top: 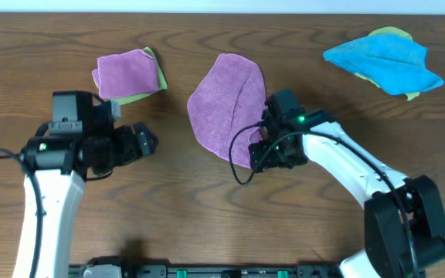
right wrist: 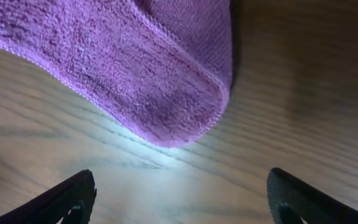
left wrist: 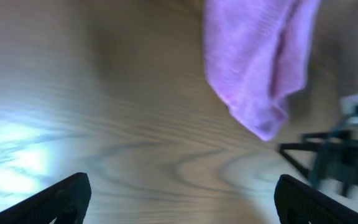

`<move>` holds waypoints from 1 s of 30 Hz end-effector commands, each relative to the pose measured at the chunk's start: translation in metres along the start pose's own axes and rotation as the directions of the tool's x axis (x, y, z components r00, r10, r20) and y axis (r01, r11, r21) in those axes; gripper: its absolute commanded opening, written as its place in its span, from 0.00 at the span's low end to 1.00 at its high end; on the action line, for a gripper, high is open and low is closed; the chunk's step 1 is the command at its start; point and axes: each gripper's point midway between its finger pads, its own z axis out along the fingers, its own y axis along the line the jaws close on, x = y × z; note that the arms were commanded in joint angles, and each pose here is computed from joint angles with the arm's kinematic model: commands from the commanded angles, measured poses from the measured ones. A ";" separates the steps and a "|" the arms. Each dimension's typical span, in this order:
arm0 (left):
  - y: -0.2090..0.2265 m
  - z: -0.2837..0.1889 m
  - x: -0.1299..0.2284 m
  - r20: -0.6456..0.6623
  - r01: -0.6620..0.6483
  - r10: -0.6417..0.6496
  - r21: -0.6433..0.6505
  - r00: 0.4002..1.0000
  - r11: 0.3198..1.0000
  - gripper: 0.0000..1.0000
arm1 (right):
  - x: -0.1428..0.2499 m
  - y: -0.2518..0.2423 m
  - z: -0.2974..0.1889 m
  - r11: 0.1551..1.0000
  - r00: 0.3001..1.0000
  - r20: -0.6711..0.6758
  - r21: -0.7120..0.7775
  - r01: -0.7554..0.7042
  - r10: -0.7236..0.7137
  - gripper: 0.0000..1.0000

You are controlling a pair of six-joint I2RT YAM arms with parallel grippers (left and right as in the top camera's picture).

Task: Fold the cloth
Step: 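Lay the purple cloth down and move the left arm toward it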

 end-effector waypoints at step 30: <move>-0.028 0.030 -0.018 -0.098 0.119 -0.102 0.187 0.990 0.975 0.95 | -0.008 -0.002 0.049 0.951 0.944 0.185 -0.196 -0.239 0.275 0.39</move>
